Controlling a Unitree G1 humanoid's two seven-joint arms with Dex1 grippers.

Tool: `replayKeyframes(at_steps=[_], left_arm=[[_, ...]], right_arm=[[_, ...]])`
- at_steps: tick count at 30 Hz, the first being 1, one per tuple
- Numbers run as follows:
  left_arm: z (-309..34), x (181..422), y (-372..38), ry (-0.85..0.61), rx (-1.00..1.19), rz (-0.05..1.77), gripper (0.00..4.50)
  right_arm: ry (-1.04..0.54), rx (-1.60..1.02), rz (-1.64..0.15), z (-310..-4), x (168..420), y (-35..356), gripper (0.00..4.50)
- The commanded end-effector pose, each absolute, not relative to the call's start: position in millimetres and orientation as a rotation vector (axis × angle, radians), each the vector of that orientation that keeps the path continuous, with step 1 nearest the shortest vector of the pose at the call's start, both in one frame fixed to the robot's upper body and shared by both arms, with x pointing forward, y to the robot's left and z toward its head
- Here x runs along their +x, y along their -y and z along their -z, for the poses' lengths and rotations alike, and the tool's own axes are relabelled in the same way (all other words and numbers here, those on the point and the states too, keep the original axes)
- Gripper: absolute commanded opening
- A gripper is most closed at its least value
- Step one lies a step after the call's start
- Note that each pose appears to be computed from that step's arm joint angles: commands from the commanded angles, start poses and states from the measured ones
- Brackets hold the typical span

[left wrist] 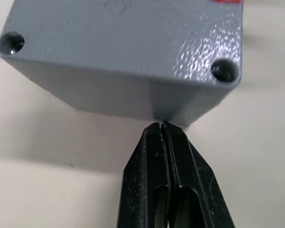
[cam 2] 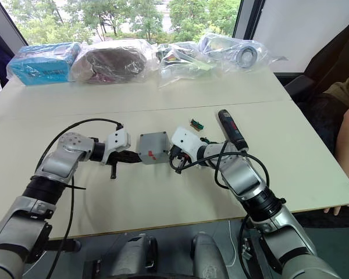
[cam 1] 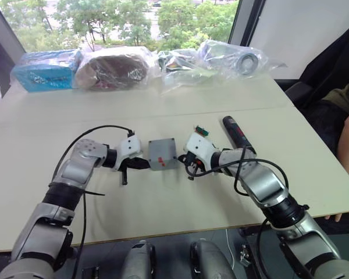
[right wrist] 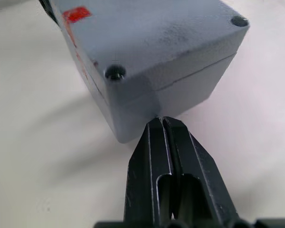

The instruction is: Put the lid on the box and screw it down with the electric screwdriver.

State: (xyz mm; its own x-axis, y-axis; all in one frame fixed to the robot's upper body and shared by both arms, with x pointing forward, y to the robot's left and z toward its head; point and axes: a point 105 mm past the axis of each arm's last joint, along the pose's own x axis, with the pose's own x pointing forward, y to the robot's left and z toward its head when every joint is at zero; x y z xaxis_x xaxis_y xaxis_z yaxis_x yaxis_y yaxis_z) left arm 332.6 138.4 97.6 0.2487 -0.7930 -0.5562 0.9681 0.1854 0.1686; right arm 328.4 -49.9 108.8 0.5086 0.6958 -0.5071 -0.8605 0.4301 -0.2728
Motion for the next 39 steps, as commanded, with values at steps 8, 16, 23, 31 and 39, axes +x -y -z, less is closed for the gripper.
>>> replayKeyframes(at_steps=[8,16,23,31,39], left_arm=[[-113.2,322.4,-128.4,-0.311,0.547,1.329,0.00],[-117.4,330.7,-133.8,-0.300,0.563,1.286,0.00],[-115.7,329.7,-137.5,-0.312,0.570,1.286,0.00],[-134.6,313.3,-156.1,-0.297,0.515,1.248,0.00],[-185.6,290.5,-156.8,-0.196,0.354,1.236,0.00]], right_arm=[[-0.304,-0.546,-1.147,-113.2,309.0,27.2,0.02],[-0.315,-0.547,-1.172,-113.0,305.5,27.3,0.02],[-0.297,-0.569,-1.169,-113.4,306.7,29.8,0.02],[-0.104,-0.537,-1.056,-147.5,321.2,56.0,0.02],[-0.022,-0.405,-0.861,-182.9,318.7,106.8,1.43]])
